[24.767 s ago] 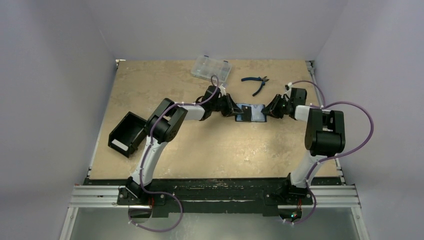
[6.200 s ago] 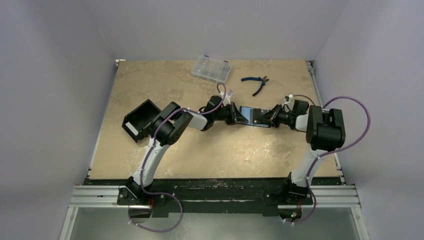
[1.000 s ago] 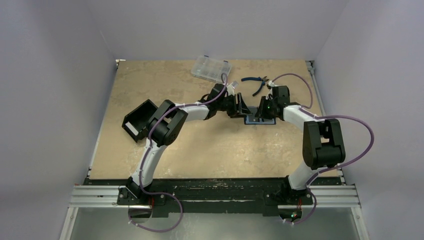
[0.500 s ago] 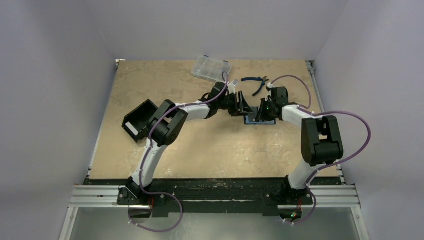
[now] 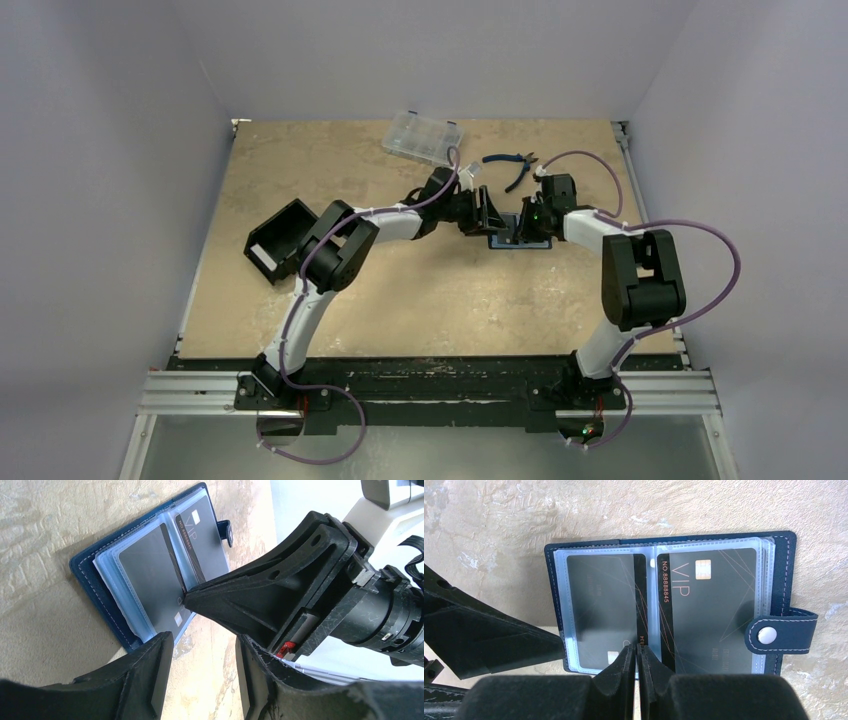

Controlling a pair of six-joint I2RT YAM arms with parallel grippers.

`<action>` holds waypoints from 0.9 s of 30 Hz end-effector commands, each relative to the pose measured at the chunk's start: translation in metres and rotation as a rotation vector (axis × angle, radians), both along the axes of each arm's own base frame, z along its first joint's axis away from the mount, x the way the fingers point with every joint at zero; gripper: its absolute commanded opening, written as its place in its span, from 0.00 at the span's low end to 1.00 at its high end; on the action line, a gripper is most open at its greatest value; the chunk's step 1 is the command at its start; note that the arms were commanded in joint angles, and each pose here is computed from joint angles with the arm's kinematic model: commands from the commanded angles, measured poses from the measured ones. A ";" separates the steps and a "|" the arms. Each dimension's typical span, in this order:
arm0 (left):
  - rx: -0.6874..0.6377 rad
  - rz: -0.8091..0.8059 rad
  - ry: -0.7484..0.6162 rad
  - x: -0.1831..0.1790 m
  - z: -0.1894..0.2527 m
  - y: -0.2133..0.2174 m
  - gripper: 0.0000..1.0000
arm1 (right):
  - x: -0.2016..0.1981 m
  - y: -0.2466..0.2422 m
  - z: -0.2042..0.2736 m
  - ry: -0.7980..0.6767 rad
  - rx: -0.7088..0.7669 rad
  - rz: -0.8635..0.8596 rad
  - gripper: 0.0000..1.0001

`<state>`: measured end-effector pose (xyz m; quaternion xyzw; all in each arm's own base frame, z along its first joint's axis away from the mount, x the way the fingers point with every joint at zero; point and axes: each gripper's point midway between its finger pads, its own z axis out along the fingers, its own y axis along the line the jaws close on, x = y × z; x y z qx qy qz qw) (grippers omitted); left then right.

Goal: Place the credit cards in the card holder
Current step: Insert the credit card into the card slot.

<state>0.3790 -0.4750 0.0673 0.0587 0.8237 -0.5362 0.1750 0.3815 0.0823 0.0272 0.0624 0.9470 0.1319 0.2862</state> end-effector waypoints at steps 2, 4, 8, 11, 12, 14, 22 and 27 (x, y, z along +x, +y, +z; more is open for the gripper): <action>-0.013 0.004 -0.046 0.006 0.012 -0.011 0.53 | 0.000 -0.005 -0.006 0.009 -0.008 -0.018 0.13; -0.006 0.007 -0.047 0.006 0.009 -0.011 0.53 | 0.000 -0.006 -0.007 0.010 -0.002 -0.022 0.12; 0.014 0.022 -0.047 0.008 0.002 -0.010 0.53 | -0.002 -0.009 -0.010 0.020 0.004 -0.028 0.10; 0.030 0.033 -0.051 0.008 0.000 -0.011 0.53 | -0.004 -0.010 -0.012 0.027 0.009 -0.028 0.08; 0.040 0.039 -0.056 0.009 -0.002 -0.009 0.53 | -0.004 -0.010 -0.012 0.028 0.010 -0.027 0.08; 0.066 0.052 -0.073 0.010 -0.003 -0.008 0.53 | -0.004 -0.010 -0.014 0.034 0.010 -0.026 0.07; 0.118 0.079 -0.085 0.008 -0.010 -0.004 0.57 | -0.003 -0.009 -0.013 0.031 0.016 -0.021 0.06; 0.130 0.089 -0.087 0.008 -0.012 -0.002 0.58 | -0.004 -0.009 -0.014 0.033 0.018 -0.019 0.05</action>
